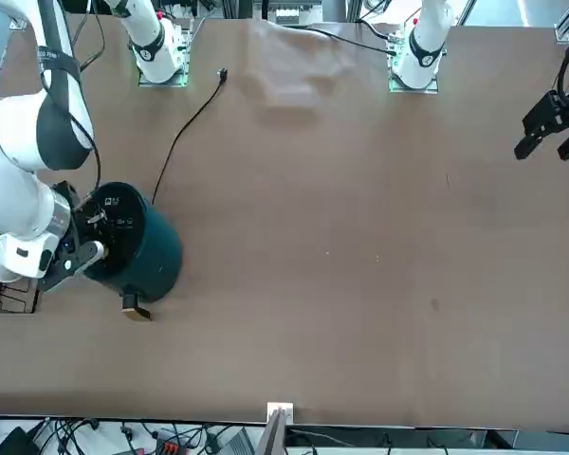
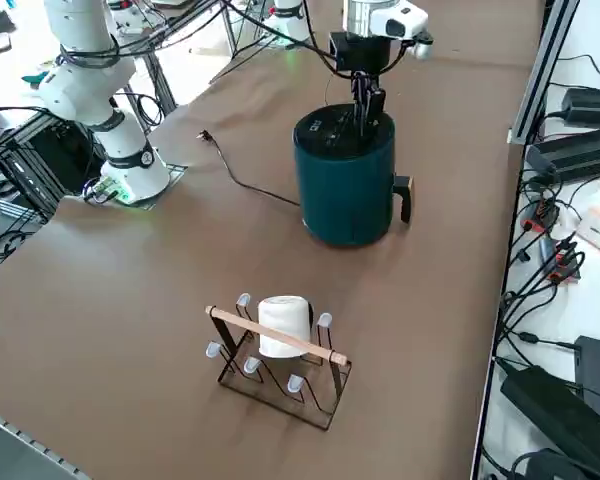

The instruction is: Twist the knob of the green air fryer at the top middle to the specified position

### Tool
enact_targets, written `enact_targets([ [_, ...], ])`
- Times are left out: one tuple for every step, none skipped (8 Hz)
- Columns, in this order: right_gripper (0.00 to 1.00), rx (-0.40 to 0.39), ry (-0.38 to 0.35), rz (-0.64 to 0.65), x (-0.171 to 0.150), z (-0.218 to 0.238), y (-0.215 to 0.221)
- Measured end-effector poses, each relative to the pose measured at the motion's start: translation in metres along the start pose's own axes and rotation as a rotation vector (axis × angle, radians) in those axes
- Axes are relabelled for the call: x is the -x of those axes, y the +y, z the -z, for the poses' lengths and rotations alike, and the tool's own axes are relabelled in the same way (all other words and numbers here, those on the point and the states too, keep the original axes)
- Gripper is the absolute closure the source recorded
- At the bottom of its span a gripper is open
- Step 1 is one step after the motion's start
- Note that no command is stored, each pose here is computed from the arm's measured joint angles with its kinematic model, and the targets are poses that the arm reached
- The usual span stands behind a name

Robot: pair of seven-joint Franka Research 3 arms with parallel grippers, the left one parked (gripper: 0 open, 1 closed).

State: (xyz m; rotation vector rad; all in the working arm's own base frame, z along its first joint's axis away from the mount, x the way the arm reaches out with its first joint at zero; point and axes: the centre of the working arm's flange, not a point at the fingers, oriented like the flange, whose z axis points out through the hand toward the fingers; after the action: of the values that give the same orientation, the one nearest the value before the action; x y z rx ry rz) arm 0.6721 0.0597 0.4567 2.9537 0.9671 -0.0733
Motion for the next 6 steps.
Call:
enact_targets([
  [0.58, 0.001, 0.0, 0.041, 0.0002, 0.0, 0.0005],
  [0.58, 0.001, 0.001, 0.073, 0.0004, 0.0, 0.001],
  [0.58, 0.004, -0.001, 0.104, 0.0005, 0.0, 0.0013],
  [0.58, 0.01, -0.005, 0.133, 0.0005, 0.0001, 0.0012],
  [0.58, 0.015, -0.008, 0.157, 0.0, 0.0001, 0.0005],
  [0.58, 0.018, -0.009, 0.182, -0.0003, 0.0002, 0.0003],
])
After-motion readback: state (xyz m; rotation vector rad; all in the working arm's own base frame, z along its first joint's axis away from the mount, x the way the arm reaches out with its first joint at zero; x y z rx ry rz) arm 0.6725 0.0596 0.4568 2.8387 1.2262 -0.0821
